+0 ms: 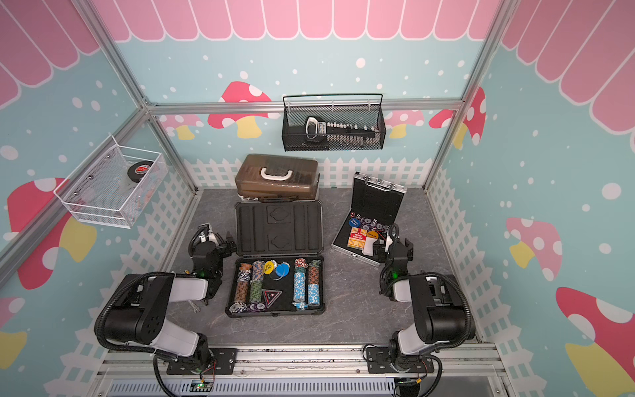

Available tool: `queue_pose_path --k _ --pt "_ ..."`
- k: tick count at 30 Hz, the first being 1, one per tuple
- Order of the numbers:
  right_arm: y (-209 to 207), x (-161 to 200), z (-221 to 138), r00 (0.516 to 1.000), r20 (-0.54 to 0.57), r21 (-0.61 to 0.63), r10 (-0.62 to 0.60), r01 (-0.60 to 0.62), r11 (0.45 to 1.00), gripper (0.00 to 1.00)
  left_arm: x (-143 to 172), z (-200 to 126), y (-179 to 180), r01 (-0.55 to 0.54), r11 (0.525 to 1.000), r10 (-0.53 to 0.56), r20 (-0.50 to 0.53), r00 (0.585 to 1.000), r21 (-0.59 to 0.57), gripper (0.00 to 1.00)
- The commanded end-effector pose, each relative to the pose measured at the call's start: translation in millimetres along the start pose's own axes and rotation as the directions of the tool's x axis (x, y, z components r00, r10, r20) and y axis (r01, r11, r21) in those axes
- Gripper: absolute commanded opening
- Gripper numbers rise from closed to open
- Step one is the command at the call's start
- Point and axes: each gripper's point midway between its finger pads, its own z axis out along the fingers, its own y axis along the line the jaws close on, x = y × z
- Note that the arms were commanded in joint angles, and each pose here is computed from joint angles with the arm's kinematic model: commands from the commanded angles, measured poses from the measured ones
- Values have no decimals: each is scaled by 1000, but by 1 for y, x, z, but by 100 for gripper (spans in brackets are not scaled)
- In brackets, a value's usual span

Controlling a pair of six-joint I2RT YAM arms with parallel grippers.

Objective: Close the poker set cases
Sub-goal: Close the lid of the poker set case.

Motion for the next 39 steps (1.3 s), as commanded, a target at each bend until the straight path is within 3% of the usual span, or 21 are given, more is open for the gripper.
queue_pose_path --k 1,22,30,39 --pt "0 -6 3 1000 13 -4 -8 8 1000 99 -8 -1 0 17 1000 -17 32 999 5 99" --pt "1 -6 3 1000 12 -6 -9 9 1000 99 -8 -1 1 17 1000 -18 33 999 5 99" --pt "1 -7 3 1000 14 -11 -11 11 1000 99 -21 -17 7 44 999 -45 91 995 12 99" --pt "4 -25 -9 1000 5 -52 -20 20 998 93 -42 -34 23 53 996 -55 -26 998 -72 99"
